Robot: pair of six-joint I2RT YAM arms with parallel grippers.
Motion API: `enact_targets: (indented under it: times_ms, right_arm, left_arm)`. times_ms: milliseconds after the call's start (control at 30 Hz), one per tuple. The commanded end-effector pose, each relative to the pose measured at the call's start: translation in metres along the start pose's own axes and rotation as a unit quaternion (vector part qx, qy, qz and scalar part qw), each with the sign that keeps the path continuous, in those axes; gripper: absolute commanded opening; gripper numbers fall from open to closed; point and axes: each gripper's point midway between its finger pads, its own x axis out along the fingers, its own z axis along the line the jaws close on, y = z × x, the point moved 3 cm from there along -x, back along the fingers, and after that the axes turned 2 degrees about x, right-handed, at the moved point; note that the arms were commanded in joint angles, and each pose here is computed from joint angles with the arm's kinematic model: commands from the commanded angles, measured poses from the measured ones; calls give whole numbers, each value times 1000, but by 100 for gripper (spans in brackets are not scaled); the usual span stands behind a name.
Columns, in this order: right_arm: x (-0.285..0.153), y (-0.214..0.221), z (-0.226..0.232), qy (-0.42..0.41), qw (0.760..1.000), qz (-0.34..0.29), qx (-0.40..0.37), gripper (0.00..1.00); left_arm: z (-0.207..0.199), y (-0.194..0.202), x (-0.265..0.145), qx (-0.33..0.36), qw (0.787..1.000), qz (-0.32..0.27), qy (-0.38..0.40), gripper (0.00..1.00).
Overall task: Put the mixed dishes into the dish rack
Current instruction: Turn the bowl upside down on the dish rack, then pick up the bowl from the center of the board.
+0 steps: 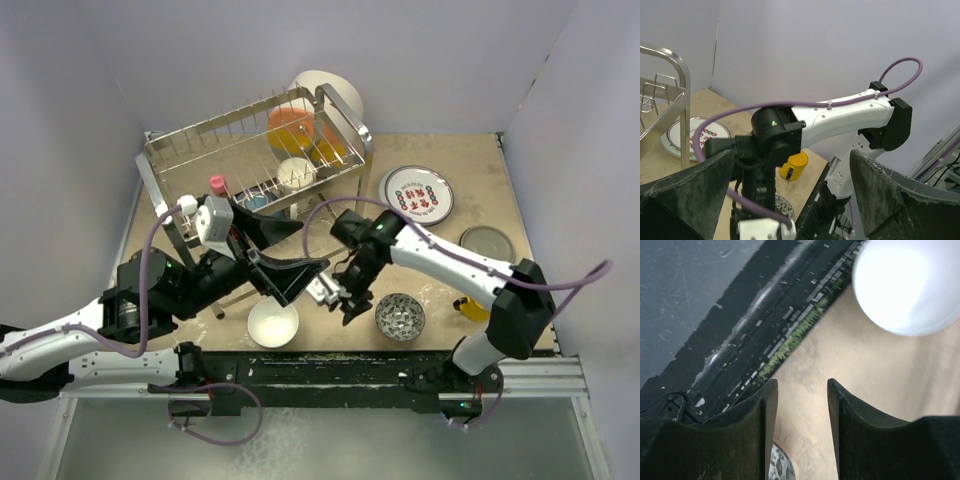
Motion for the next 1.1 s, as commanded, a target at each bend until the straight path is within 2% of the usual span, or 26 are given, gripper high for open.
enact_targets:
  times_ms: [0,233,367,533,700,800,967,1067]
  right_arm:
    - [-38,5,-4,68,996,-49,31,48]
    - [-90,29,0,172,979,-80,74,53]
    - [-122,42,6,238,960,-107,98,54]
    - [-157,58,12,308,935,-130,121,54]
    - [-179,66,9,350,911,-149,157,55]
    - [-193,60,2,383,893,-160,172,56]
    - [-210,48,-2,418,868,-184,194,63]
    - [-210,66,0,429,846,-232,216,66]
  left_arm:
    - [-8,-16,0,-24,999,-40,20,99]
    - [4,9,-2,-28,999,-44,4,99]
    - [9,24,-3,-27,999,-41,1,99]
    - [14,45,0,-15,1000,-12,-11,99]
    - [22,79,5,-11,999,41,-31,100]
    - [23,110,8,-19,994,97,-38,100]
    - [22,154,5,-60,979,186,-51,100]
    - [19,175,4,-91,971,216,-51,100]
